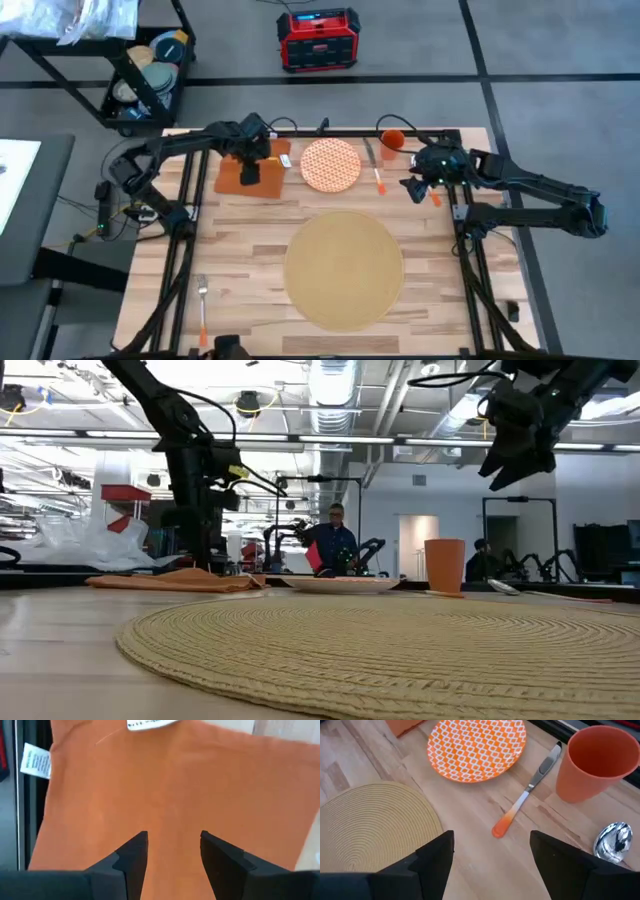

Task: Set table place
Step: Fold the orange table napkin on the table

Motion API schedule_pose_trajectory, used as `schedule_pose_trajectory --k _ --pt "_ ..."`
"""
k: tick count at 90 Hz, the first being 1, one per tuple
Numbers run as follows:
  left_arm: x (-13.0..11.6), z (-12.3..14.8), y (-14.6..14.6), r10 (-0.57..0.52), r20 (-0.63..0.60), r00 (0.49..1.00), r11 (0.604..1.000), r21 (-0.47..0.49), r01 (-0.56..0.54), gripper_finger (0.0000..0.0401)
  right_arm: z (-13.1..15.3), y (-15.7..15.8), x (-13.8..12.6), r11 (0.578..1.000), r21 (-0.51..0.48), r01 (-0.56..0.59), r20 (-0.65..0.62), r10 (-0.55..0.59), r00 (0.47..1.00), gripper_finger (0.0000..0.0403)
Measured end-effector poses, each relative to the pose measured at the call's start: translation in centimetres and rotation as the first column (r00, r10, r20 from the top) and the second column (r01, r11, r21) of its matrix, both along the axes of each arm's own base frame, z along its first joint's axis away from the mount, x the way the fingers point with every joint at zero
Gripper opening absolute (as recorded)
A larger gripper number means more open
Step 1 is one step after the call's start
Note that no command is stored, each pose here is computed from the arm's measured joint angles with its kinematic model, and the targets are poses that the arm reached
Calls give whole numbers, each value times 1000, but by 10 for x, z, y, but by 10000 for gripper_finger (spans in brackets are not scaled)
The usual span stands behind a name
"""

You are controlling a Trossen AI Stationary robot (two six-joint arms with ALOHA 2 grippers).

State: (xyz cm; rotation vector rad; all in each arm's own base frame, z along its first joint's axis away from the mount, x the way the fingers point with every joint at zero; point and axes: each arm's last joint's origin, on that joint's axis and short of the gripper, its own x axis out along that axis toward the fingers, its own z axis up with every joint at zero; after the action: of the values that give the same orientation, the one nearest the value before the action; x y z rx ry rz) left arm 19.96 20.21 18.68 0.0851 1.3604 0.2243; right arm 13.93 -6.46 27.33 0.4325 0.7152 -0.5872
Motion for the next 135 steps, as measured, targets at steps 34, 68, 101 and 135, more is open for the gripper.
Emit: schedule_pose_trajectory --k 34,68,101,135 --pt "-3 -6 9 -18 -3 1000 1000 5 18 161 0 0 0 1000 2 2 -1 -2 1000 251" --pt "7 -43 14 -53 -57 997 993 -107 47 160 0 0 0 1000 18 21 7 -21 1000 251" --pt "8 -58 16 -44 -110 993 975 -222 19 9 0 0 0 997 48 54 24 -55 998 251" --pt "21 -27 31 117 -194 974 979 -144 -146 1 0 0 0 997 48 57 24 -58 998 250"
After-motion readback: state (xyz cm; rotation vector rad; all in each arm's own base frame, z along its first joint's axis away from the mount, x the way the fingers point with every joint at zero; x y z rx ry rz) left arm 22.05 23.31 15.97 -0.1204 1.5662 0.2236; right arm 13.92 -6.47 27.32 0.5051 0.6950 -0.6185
